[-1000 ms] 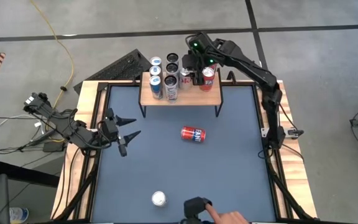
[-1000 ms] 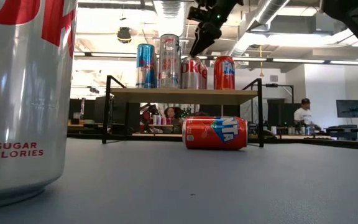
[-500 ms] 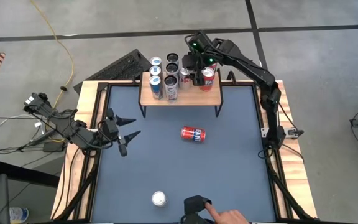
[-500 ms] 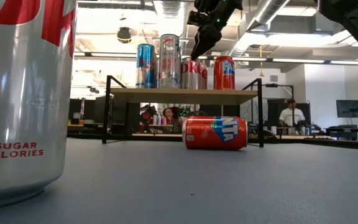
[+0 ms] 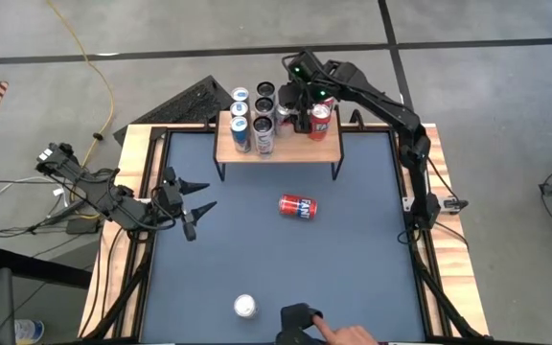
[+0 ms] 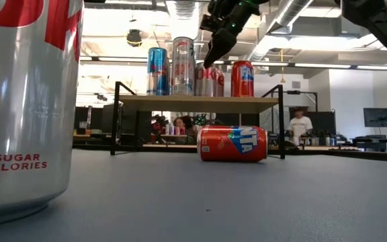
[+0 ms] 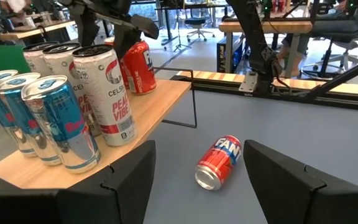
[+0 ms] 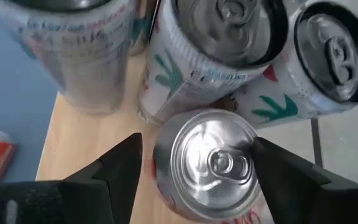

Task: Place canned beverage on shelf
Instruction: Adjust the silver soda can

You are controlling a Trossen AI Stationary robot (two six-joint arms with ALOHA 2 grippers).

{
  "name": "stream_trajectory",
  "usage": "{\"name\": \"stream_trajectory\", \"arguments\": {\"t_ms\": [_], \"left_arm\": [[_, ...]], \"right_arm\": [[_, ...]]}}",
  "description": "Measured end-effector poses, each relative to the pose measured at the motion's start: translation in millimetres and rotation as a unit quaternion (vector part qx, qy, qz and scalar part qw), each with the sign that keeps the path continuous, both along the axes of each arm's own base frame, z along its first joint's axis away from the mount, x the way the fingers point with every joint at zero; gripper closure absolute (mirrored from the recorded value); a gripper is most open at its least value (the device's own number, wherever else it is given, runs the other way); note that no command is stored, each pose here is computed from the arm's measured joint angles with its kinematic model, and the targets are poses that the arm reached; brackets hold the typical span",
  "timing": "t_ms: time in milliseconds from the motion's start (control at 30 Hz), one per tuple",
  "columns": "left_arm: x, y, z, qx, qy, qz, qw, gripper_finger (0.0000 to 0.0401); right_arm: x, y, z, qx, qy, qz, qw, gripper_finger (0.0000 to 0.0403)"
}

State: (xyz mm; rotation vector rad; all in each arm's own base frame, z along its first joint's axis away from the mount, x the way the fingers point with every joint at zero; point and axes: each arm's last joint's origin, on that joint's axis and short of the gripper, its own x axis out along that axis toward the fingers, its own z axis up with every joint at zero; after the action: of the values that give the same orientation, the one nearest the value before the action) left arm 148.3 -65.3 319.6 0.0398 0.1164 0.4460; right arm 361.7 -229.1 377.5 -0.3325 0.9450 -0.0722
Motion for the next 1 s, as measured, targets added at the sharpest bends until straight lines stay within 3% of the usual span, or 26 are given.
{"name": "stream_trajectory", "arguments": {"t_ms": [567,1000], "left_arm": [[0,0,0,-0.006,-0.001,0.0,1.0,0.0166],[0,0,-2,-0.002,0.008,-0.001,1.0,0.0166]], "right_arm": [[-5,11,1,0.029,0.024,-0.022,0.999,0.0153],[-9,21,9,0.006,0.038,-0.024,0.999,0.0159]]}}
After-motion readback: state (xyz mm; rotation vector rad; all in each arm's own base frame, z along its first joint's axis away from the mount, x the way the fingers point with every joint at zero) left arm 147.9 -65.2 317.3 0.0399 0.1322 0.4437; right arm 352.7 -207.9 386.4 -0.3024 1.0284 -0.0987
